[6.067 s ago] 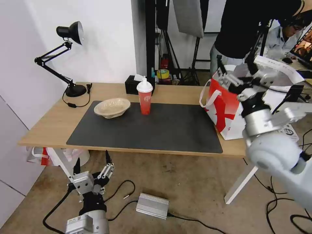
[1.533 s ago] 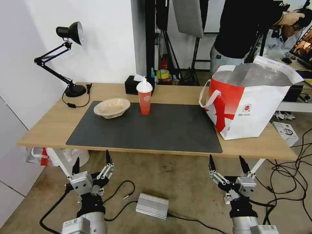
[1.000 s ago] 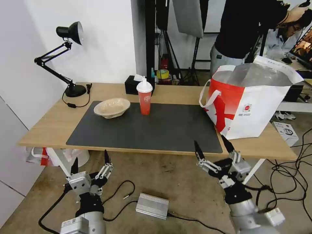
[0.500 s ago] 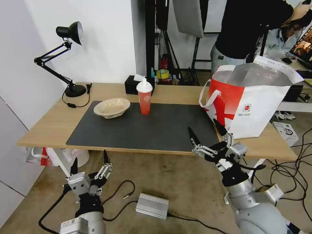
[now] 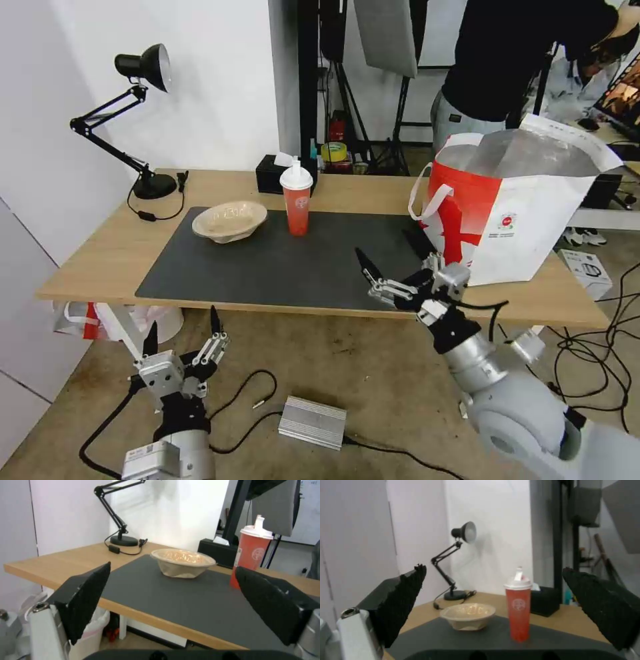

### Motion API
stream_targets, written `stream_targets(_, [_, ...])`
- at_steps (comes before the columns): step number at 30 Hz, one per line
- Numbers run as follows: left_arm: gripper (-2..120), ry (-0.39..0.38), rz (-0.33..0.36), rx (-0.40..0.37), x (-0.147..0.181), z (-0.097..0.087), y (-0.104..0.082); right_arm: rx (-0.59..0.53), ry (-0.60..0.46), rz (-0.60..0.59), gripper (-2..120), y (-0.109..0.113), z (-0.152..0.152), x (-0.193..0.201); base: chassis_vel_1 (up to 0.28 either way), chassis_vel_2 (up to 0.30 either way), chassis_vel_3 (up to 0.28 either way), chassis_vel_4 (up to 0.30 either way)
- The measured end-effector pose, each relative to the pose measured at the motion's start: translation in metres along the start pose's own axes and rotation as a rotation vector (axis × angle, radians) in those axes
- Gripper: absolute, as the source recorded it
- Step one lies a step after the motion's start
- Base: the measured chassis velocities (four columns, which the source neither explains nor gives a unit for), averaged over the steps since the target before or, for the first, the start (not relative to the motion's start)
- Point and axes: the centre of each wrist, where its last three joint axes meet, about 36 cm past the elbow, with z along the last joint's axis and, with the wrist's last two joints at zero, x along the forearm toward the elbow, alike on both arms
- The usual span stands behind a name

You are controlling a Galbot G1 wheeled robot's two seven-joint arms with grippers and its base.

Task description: Pick up the trash from the table and place it into the takeout bag.

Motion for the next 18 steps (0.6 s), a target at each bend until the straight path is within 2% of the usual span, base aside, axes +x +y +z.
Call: stream_targets(18, [100,-0.017,-0.006,-0.005,0.001,-0.009,0.003,-0.079,0.109,-0.057,100,-0.006,-0.006,-0.028,0.0,0.0,0.0,0.0])
